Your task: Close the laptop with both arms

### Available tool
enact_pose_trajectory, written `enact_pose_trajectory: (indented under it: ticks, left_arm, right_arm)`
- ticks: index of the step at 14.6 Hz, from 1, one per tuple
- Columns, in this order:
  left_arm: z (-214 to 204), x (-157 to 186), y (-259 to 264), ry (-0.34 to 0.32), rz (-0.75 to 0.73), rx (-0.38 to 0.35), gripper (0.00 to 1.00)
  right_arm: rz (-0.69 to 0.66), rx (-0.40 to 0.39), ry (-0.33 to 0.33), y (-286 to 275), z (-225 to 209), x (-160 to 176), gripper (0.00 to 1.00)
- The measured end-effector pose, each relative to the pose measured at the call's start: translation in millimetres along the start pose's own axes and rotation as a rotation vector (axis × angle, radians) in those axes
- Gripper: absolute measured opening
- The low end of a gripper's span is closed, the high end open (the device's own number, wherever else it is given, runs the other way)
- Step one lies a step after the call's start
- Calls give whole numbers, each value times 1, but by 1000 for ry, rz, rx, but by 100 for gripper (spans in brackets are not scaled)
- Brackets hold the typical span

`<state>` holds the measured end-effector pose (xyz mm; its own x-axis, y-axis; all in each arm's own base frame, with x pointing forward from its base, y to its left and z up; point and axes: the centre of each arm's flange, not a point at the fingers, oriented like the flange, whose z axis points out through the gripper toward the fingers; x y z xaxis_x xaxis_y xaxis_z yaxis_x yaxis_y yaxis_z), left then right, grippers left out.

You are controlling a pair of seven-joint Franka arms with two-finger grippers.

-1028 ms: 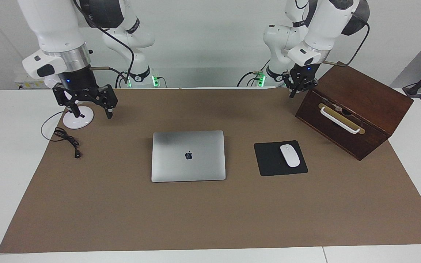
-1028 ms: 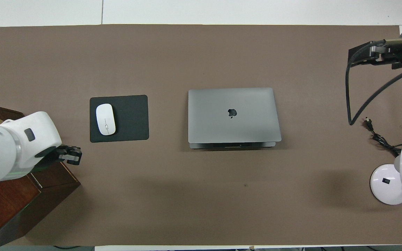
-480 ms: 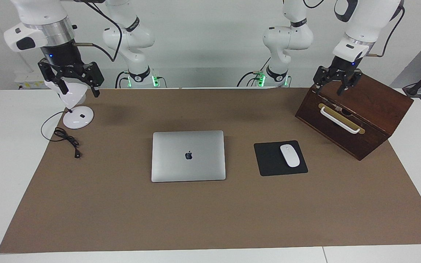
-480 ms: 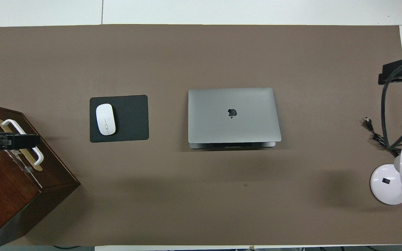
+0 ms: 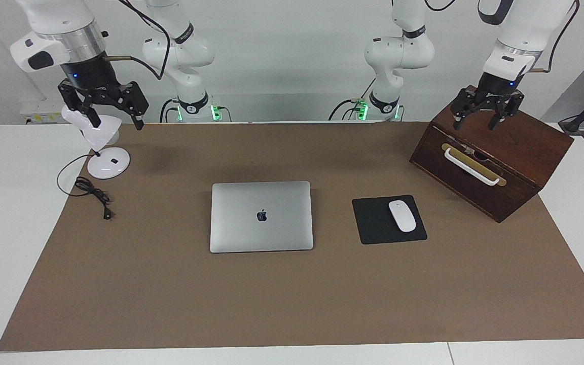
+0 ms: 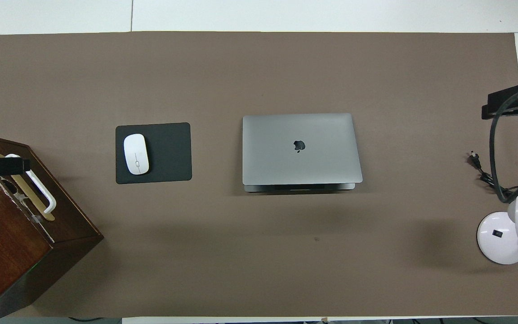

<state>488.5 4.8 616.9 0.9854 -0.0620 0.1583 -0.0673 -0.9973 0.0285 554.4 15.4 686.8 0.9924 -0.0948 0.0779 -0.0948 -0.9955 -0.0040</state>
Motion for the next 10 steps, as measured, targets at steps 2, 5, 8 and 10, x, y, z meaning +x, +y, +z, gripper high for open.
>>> enact_pose_trajectory:
  ticks: [2,5,8,10]
  left_arm:
    - [-4,15,1,-29,-3,4,100]
    - [-3,41,2,-67,-6,8,100]
    - [17,53,-5,-101,-24,11,100]
    - [24,54,-8,-119,-31,11,100]
  right_arm:
    - [-39,-1,2,3,-1,0,100]
    - [-68,-2,-5,5,-1,-1,100]
    - [-69,-4,-26,5,1,-3,100]
    - [-65,-7,-49,9,8,-4,100]
